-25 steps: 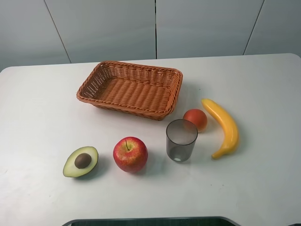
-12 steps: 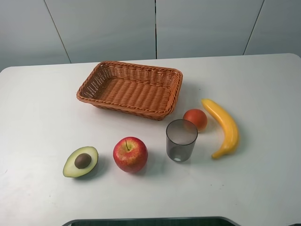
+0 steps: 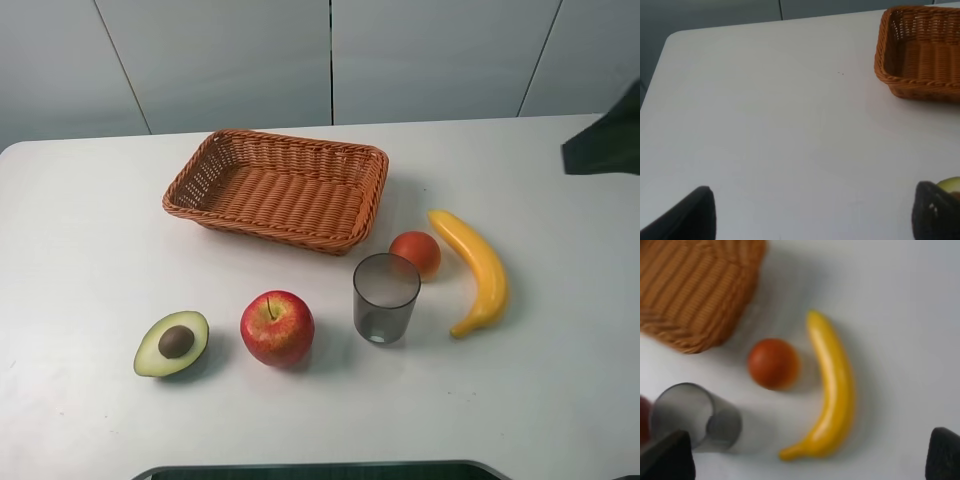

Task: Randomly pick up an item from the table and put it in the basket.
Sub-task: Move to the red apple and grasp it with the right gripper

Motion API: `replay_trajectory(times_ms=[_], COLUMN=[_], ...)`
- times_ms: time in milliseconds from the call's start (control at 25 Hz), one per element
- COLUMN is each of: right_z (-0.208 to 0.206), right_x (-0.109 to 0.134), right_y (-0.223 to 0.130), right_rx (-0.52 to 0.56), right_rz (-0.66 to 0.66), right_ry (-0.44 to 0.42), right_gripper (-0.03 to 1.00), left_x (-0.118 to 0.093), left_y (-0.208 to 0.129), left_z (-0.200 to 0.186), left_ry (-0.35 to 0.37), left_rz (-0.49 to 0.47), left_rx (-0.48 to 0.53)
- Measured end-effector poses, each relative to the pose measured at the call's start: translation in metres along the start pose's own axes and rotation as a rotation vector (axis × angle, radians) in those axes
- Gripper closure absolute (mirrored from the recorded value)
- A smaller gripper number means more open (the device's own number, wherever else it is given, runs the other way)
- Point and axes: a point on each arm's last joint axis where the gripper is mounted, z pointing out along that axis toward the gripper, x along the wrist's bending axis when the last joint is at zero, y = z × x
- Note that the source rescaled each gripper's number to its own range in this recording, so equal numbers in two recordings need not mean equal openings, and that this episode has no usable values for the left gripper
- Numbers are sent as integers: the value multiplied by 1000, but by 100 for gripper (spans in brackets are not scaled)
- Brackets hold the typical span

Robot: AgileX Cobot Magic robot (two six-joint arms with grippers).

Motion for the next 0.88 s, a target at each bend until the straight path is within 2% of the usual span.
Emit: replay_trajectory(times_ms=[280,600,880], right_z=[46,101,141], right_x=[58,113,160], right_y=[23,39,32], right_rx=[106,310,414], right_rz=[-337,-666,-814], right_ry=[103,163,227], right_gripper=[-3,-3,-3], left_x=[0,0,0], left_y=[0,0,0], left_z=[0,0,0], left_ry=[0,0,0], left_rz=[0,0,2], left_rx=[0,0,0])
